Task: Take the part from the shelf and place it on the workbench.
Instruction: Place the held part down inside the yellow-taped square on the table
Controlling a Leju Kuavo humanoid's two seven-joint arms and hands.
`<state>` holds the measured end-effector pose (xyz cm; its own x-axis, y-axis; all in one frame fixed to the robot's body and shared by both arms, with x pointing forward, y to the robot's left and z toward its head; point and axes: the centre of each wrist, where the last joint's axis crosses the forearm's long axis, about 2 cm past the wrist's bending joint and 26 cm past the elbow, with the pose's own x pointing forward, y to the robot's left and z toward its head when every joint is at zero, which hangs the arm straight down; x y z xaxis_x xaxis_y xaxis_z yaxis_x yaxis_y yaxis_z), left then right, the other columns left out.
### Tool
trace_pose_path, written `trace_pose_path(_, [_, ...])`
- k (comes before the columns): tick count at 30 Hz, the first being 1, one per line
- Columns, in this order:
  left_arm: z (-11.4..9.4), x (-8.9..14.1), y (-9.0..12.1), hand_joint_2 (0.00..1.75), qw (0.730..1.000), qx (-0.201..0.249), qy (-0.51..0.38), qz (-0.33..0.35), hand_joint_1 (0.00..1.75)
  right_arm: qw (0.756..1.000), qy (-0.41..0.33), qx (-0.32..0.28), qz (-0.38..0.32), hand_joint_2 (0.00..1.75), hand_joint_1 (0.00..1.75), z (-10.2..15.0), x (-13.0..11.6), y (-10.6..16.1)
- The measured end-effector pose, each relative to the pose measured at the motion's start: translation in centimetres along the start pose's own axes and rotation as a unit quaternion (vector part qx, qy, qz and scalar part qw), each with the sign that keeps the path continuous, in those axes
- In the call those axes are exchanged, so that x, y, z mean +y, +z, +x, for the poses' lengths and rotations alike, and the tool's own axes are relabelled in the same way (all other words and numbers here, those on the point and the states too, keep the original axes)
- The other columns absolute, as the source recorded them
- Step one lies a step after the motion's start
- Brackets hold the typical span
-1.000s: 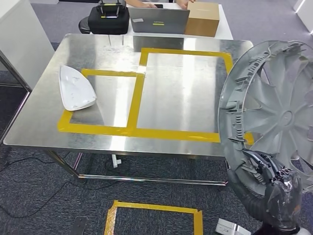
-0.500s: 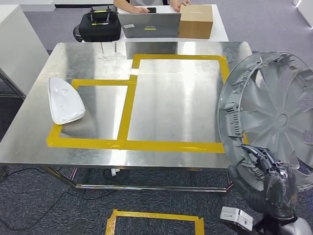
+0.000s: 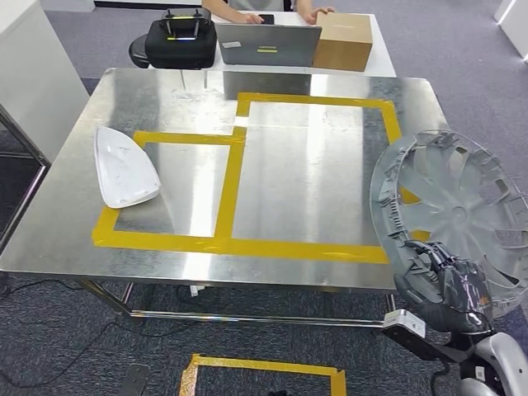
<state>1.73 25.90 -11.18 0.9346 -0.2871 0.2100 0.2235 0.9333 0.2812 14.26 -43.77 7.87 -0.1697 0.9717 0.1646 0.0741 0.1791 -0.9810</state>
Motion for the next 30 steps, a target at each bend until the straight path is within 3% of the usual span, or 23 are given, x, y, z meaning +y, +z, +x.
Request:
trace_pose_path(12, [0.1,0.9,-0.3,1.75,0.999,-0.026,-0.025,-0.001,0.0,0.998,0.035,-0.018,0.042,1.75,1.75,-3.2,1.2,-2.3])
trace_pose_path(20, [0.0,1.3,-0.4,1.75,0.999,-0.027,-0.035,-0.001,0.0,0.997,0.042,-0.023,0.054,1.75,1.75,-3.9,1.4,-3.6])
trace_pose_path(26, [0.1,1.4,-0.5,1.75,0.999,-0.031,-0.041,-0.003,0.0,0.994,0.059,-0.054,0.068,1.75,1.75,-4.1,1.0,-7.2])
trace_pose_path(30, [0.5,1.5,-0.6,1.75,0.998,-0.035,-0.043,-0.005,0.0,0.989,0.093,-0.1,0.062,1.75,1.75,-3.4,0.7,-11.4])
